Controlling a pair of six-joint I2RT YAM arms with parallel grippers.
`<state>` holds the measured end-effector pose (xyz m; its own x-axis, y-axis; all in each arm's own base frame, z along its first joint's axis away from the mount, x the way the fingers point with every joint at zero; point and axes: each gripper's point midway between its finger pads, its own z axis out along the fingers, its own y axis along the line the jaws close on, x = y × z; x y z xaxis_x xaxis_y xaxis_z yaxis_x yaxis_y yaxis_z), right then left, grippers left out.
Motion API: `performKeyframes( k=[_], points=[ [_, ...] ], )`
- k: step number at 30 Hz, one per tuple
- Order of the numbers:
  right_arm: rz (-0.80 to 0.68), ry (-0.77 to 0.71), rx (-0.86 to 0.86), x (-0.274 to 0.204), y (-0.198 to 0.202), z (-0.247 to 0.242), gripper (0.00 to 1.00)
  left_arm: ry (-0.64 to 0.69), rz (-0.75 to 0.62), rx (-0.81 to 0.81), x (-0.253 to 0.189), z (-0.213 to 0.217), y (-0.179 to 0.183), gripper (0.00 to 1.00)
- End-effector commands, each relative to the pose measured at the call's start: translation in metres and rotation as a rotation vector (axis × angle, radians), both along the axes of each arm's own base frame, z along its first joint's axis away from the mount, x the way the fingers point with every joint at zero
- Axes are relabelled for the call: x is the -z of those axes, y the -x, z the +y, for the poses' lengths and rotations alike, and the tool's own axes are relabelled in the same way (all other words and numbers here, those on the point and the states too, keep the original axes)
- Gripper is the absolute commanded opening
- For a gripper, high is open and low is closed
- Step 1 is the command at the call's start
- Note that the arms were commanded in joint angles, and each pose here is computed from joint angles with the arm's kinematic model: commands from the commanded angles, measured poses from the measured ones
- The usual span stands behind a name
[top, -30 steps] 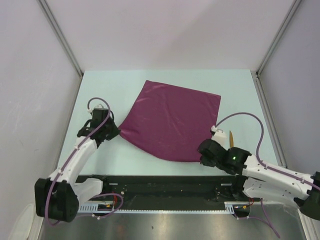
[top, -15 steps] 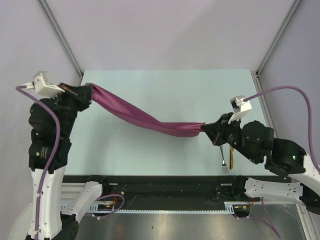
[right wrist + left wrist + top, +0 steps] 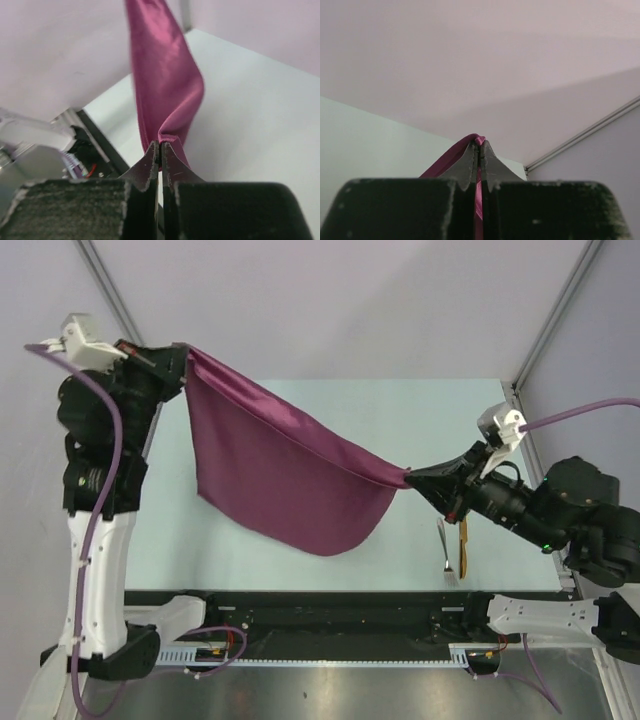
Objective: Fold the napkin into a case and place the utensils inside
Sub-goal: Pick up the flattened napkin from the center of the board, then fold and flatten the napkin at the center of the board.
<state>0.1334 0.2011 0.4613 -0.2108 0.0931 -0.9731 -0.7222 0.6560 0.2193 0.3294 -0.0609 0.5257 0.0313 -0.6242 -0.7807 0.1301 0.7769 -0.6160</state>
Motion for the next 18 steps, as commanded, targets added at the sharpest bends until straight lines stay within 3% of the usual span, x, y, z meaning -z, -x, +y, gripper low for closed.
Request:
performKeyframes(
  k=[1,7,10,13,17,18],
  points=[
    [-0.107,-0.045,-0.305,-0.041,0.049,0.009,0.00,0.041,-0.307,-0.054,-0.087,0.023,0.094,0.00],
    [-0.083,-0.092,-0.548,-0.041,0.094,0.016,0.00,0.045,-0.371,-0.121,-0.095,0.041,0.144,0.00],
    [-0.075,-0.111,-0.528,-0.041,0.091,0.016,0.00,0.045,-0.375,-0.128,-0.095,0.043,0.150,0.00],
    [-0.055,-0.088,-0.381,-0.030,0.064,0.016,0.00,0.036,-0.339,-0.098,-0.087,0.035,0.126,0.00],
    [-0.008,0.030,-0.178,0.005,0.023,0.020,0.00,0.028,-0.281,-0.050,-0.068,0.019,0.068,0.00],
    [0.006,0.044,-0.114,0.011,0.011,0.018,0.00,0.021,-0.232,-0.038,-0.054,0.013,0.039,0.00]
  ],
)
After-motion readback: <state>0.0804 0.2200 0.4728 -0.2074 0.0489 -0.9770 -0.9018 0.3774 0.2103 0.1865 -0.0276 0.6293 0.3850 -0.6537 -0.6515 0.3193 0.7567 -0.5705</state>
